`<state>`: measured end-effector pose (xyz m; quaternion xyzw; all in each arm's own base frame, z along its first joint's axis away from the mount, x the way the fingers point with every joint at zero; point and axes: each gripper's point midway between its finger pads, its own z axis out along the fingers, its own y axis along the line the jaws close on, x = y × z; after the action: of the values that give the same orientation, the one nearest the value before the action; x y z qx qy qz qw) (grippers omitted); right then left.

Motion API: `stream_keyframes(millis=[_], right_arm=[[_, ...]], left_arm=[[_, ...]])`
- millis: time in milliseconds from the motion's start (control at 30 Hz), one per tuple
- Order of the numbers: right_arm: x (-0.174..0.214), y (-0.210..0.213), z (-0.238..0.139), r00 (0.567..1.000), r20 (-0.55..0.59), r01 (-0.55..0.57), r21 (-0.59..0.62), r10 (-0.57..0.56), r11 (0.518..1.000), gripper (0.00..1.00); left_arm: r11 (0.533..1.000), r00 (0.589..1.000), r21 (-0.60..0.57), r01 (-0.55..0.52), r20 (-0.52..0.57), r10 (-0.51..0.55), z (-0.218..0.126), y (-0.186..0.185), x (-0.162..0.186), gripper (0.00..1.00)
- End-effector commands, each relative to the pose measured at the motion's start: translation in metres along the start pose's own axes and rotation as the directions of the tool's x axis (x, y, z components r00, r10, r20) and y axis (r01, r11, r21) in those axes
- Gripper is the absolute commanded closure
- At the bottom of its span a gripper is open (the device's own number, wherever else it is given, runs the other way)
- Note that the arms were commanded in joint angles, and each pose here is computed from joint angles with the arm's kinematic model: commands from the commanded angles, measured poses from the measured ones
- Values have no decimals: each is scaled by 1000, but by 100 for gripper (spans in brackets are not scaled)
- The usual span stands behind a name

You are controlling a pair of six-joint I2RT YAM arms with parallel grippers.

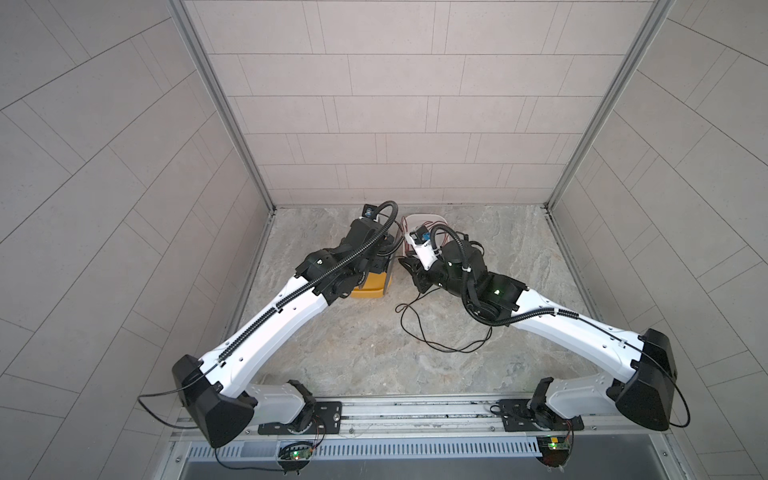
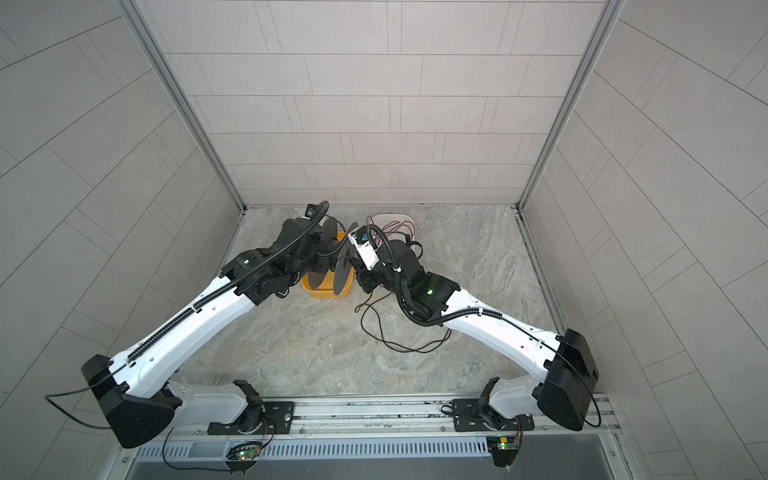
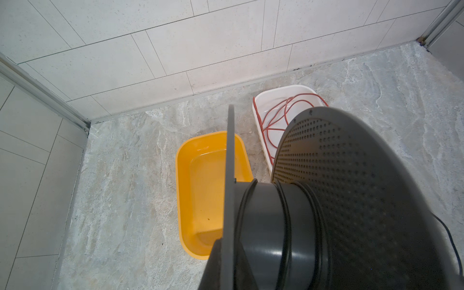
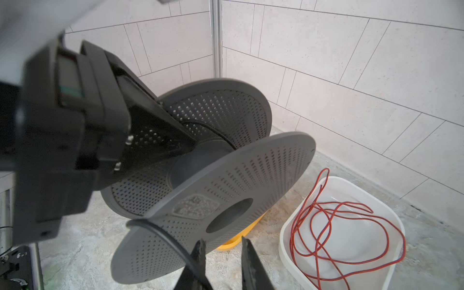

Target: Wrap the cables

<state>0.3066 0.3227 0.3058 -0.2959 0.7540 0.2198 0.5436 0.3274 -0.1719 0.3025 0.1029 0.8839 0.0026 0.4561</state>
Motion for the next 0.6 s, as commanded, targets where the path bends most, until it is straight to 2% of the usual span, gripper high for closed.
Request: stream_keyframes(millis=[0,567], right_arm=[[-2,-6,-9,1000,19,-10,20,10,1000,74],[46,-10,-31,998,-13,-61,28,61,998,71]], left_arm=[[999,994,13,38,101,-39,-19,3,-31,100],[999,994,18,36,98,-38,-22,2,-34,100]])
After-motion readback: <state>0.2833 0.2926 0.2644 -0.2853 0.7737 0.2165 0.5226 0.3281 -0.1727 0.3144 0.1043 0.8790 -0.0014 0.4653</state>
